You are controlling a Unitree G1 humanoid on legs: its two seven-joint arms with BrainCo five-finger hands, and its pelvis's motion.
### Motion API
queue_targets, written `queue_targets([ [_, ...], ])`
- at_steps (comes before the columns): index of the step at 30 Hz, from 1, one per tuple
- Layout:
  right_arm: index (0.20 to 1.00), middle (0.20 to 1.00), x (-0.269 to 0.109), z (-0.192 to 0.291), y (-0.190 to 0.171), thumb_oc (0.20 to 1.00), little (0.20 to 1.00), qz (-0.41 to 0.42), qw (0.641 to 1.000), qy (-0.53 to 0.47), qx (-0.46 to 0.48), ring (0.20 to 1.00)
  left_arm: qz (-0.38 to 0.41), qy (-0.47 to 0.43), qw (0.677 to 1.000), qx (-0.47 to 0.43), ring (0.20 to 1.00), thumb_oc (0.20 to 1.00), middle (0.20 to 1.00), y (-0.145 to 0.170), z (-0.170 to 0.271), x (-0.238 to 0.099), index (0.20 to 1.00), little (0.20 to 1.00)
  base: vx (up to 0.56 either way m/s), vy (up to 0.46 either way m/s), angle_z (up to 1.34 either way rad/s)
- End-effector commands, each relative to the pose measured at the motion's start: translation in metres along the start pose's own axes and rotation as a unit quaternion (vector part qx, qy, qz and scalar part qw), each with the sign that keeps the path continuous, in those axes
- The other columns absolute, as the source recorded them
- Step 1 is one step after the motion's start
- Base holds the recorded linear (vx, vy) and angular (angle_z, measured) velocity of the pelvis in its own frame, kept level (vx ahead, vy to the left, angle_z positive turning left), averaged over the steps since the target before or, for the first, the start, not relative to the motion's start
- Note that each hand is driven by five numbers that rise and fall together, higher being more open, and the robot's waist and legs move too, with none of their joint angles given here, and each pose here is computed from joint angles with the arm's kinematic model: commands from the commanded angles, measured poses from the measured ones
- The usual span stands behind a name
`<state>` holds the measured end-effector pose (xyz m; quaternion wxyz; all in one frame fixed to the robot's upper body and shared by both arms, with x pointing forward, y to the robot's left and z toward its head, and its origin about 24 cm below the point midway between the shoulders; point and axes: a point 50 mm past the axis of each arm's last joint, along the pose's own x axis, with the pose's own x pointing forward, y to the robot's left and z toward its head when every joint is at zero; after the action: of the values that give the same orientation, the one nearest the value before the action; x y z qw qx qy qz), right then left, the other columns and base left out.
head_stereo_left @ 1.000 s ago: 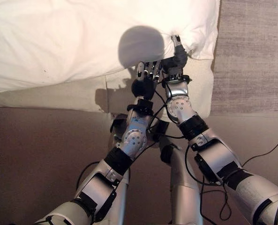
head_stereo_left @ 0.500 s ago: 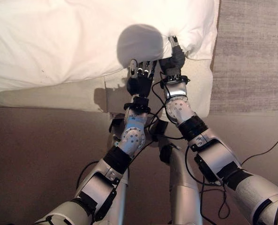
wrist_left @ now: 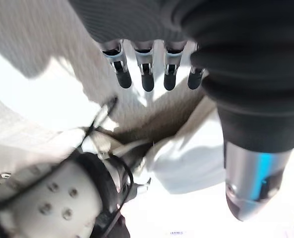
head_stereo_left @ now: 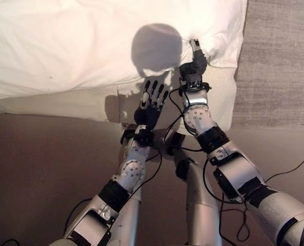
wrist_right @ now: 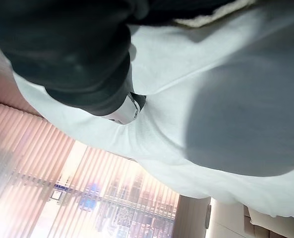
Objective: Make the bed
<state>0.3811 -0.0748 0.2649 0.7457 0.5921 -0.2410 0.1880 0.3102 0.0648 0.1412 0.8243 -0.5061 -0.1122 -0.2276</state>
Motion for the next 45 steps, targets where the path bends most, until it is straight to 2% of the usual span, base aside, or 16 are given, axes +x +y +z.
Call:
queue_targets([
  [1,0.2,0.2,0.009,0.018,0.026,0.2,0.2,0.072,0.997,-0.04,-0.004,0.2,-0.107,0.007,0.994,0.005,1.0,1.0,1.0,-0.039,-0.002,-0.002,1.0,1.0,0.0,0.0,0.0],
  [25,0.2,0.2,0.005,0.002,0.025,0.2,0.2,0.064,0.998,-0.013,-0.009,0.2,-0.132,-0.103,0.986,-0.002,1.0,1.0,1.0,-0.072,0.032,0.034,1.0,1.0,0.0,0.0,0.0],
  [31,0.2,0.2,0.006,-0.003,0.028,0.2,0.2,0.066,0.998,-0.002,-0.009,0.2,-0.111,-0.108,0.988,-0.008,1.0,1.0,1.0,-0.067,0.032,0.04,1.0,1.0,0.0,0.0,0.0],
  [45,0.2,0.2,0.007,-0.012,0.032,0.2,0.2,0.063,0.998,0.006,0.005,0.2,-0.048,-0.036,0.997,-0.045,1.0,1.0,1.0,-0.038,-0.001,0.031,1.0,1.0,0.0,0.001,-0.01],
])
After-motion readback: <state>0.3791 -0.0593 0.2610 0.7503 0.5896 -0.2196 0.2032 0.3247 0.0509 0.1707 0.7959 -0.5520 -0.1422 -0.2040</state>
